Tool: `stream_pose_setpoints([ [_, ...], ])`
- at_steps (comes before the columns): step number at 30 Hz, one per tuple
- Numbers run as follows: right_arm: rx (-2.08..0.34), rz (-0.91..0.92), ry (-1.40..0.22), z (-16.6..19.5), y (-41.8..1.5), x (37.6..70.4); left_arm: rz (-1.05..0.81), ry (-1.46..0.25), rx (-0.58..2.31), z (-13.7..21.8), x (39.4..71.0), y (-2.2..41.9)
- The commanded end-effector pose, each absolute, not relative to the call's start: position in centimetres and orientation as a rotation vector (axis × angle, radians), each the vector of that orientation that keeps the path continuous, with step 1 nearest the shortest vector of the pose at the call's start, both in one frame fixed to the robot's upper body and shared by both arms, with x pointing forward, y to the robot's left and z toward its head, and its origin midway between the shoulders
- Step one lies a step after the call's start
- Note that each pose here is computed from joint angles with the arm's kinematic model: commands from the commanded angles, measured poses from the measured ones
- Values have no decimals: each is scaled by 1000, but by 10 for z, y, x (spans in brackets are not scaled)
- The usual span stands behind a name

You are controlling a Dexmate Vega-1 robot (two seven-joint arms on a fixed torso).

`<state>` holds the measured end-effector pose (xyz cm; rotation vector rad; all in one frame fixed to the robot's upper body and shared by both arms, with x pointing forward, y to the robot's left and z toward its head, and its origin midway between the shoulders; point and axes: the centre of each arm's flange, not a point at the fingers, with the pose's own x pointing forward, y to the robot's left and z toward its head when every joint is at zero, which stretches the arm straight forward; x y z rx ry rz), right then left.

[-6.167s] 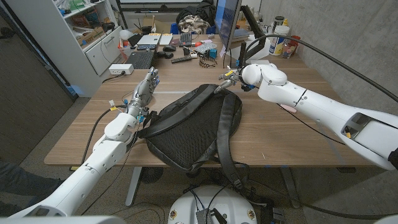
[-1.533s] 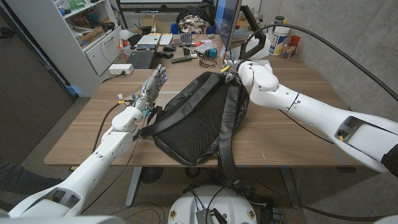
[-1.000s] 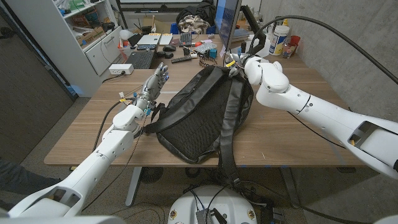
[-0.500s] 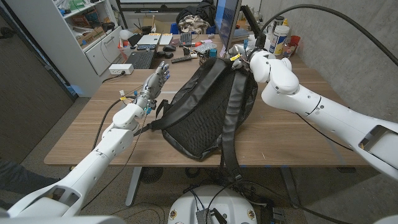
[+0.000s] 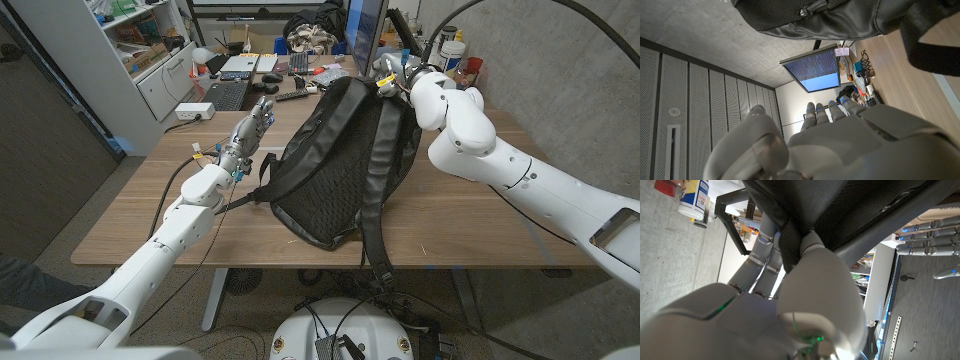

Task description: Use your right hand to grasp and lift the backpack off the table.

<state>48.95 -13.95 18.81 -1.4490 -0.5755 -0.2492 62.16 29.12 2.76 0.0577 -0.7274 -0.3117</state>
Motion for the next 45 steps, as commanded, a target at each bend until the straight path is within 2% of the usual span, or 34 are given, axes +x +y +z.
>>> stream_pose_setpoints([
  [1,-1430,-279,-642,202,-142,461,-309,-732,60,26,619,290],
  [45,-1345,-300,-829,255,-142,412,-306,-745,69,29,613,290],
])
